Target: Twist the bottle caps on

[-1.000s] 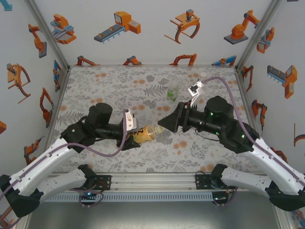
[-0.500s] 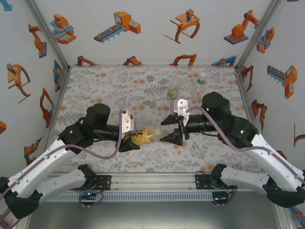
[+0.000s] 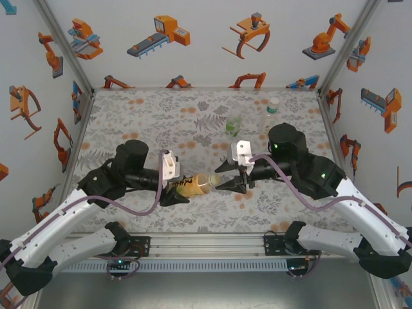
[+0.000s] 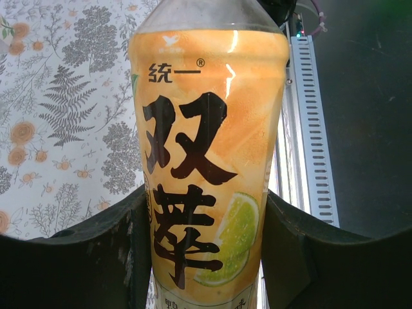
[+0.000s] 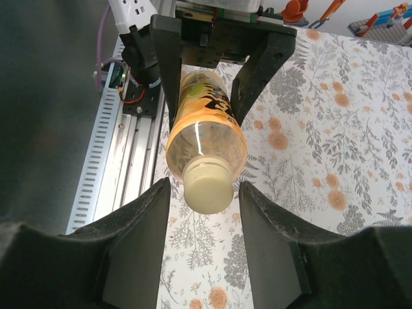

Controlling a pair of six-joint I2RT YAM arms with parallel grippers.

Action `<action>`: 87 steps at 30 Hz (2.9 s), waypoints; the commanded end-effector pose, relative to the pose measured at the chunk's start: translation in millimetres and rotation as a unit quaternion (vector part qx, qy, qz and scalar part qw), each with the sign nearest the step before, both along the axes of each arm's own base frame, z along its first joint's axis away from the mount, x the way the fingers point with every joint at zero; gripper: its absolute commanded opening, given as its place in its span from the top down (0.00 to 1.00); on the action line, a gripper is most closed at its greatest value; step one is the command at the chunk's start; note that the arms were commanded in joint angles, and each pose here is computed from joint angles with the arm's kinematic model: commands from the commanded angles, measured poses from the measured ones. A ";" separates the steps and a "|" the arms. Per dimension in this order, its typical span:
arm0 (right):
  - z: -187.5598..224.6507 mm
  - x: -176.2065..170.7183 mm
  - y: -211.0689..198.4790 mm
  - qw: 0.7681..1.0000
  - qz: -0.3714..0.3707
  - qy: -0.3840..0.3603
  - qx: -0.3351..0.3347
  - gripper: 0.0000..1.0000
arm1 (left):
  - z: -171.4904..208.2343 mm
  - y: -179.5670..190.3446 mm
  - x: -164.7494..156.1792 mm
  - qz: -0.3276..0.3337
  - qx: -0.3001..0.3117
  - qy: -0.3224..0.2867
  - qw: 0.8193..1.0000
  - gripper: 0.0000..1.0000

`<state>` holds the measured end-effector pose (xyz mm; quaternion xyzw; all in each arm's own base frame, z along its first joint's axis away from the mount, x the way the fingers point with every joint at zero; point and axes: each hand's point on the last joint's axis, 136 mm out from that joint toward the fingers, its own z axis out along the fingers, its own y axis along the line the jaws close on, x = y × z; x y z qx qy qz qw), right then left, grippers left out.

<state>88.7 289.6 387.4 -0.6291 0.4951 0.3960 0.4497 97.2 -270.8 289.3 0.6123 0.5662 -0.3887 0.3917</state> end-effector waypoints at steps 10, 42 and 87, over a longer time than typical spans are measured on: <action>7.5 -2.4 3.9 1.000 0.011 -0.009 0.026 0.61 | 19.9 -0.1 -8.6 -0.021 -0.030 -0.015 0.999 1.00; -15.2 44.2 3.8 0.876 -0.224 0.421 0.072 1.00 | 24.4 -5.0 -4.1 -0.023 -0.035 -0.026 0.999 1.00; 49.9 0.8 0.9 0.987 -0.054 0.143 0.038 0.46 | 26.0 -6.2 -10.4 -0.038 -0.046 -0.010 0.998 1.00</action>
